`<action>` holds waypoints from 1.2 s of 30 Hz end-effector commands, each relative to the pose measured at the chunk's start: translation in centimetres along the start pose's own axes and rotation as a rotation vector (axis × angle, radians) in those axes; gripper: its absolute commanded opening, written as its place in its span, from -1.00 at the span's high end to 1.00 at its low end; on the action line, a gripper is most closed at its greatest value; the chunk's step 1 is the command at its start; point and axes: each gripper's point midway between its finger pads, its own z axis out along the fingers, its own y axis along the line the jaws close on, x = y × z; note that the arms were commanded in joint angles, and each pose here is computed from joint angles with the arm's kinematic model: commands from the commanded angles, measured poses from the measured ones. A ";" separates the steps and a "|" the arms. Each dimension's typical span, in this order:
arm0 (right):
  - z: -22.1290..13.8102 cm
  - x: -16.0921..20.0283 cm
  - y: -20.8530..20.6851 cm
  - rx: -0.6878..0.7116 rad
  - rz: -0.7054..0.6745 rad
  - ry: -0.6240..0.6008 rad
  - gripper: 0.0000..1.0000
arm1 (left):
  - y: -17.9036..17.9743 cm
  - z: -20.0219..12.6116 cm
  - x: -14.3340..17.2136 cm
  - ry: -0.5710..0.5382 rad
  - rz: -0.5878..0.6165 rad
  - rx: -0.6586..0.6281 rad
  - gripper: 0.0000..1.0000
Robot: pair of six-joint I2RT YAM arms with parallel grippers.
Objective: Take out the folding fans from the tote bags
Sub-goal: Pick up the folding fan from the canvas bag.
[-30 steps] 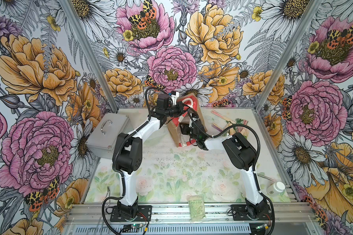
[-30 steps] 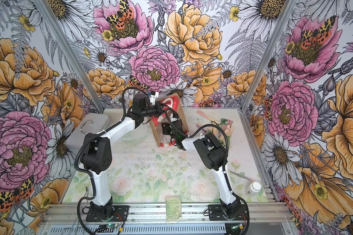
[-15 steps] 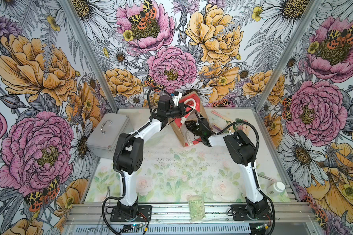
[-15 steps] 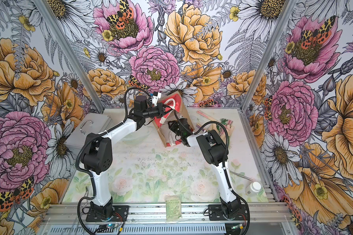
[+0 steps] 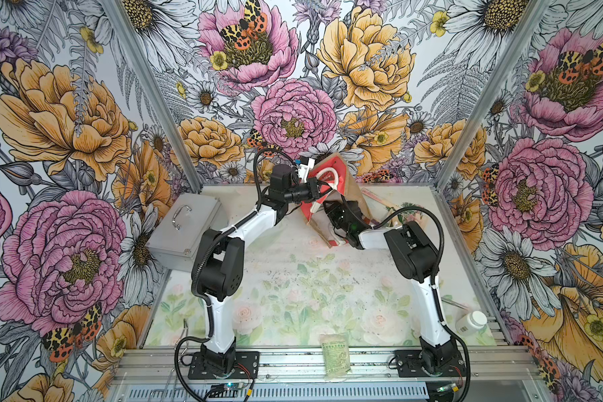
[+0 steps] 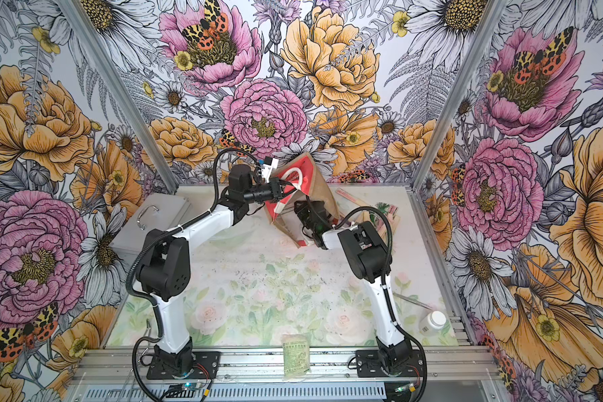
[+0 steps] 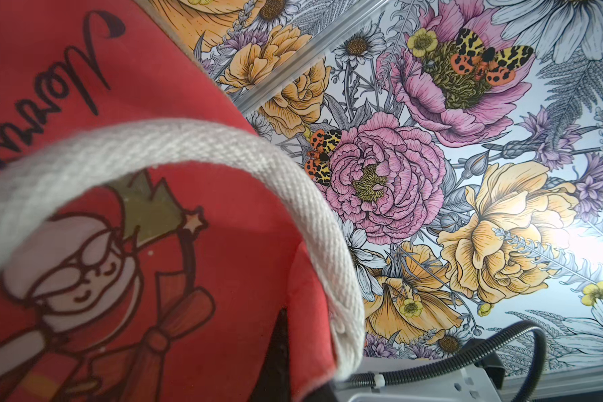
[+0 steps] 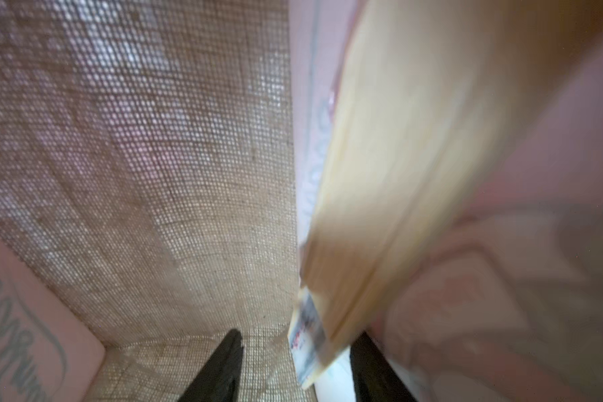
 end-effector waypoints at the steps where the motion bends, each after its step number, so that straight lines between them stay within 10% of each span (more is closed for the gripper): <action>1: -0.6 -4.4 -2.7 0.030 0.088 -0.170 -0.11 | -7.7 -1.5 1.4 0.084 0.138 0.184 1.00; 19: -2.9 -10.5 2.5 -0.296 0.020 -0.478 -0.10 | -13.4 -2.4 6.4 0.321 0.230 0.409 1.00; 36: -2.9 -8.7 7.2 -0.524 -0.060 -0.380 0.84 | -12.3 -2.0 4.5 0.270 0.182 0.367 1.00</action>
